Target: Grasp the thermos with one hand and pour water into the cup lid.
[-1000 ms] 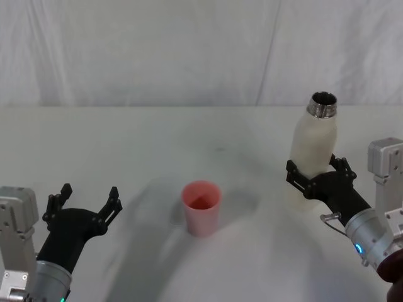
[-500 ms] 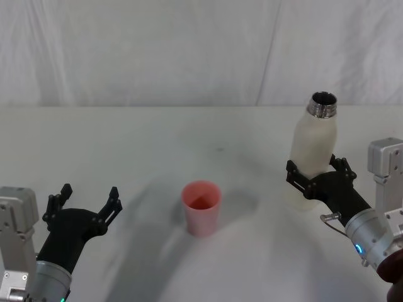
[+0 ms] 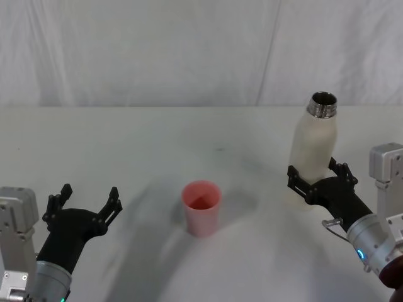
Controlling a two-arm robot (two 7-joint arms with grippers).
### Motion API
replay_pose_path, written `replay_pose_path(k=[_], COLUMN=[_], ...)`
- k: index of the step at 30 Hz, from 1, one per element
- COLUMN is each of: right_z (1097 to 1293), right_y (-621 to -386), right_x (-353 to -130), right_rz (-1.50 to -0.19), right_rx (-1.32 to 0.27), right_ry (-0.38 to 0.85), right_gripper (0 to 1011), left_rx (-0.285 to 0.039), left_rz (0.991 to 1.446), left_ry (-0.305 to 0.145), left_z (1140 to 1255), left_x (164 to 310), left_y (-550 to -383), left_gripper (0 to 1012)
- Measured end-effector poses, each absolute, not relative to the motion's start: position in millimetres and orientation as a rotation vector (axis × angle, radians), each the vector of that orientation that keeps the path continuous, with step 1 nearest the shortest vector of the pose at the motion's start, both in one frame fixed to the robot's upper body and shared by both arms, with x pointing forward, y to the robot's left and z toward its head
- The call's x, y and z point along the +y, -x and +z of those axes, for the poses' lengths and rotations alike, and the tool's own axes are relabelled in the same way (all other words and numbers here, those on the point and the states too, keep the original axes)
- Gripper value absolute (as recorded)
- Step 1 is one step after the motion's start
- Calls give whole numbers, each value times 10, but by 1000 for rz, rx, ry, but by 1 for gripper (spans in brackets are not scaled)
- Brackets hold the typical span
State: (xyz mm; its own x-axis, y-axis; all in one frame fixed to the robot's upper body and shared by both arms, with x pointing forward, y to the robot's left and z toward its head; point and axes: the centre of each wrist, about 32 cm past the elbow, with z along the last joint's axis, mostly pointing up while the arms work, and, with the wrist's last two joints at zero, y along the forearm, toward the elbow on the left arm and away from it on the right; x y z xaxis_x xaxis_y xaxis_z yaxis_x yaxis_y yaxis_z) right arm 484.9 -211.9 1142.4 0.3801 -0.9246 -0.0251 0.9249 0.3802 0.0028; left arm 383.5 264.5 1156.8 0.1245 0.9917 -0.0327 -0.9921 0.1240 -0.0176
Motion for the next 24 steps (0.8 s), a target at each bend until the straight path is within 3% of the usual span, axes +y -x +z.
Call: replay_pose_path(k=[24], right_z=[11352], right_y=[-4622], right_x=[-2193], right_rz=[-1169], right_rx=[57], right_ry=[-8], right_gripper=[1001], left_rx=[14], left_rz=[1446], left_ry=[38], left_z=[11568], left_x=[2645], left_y=[-3835], left_gripper=[1001])
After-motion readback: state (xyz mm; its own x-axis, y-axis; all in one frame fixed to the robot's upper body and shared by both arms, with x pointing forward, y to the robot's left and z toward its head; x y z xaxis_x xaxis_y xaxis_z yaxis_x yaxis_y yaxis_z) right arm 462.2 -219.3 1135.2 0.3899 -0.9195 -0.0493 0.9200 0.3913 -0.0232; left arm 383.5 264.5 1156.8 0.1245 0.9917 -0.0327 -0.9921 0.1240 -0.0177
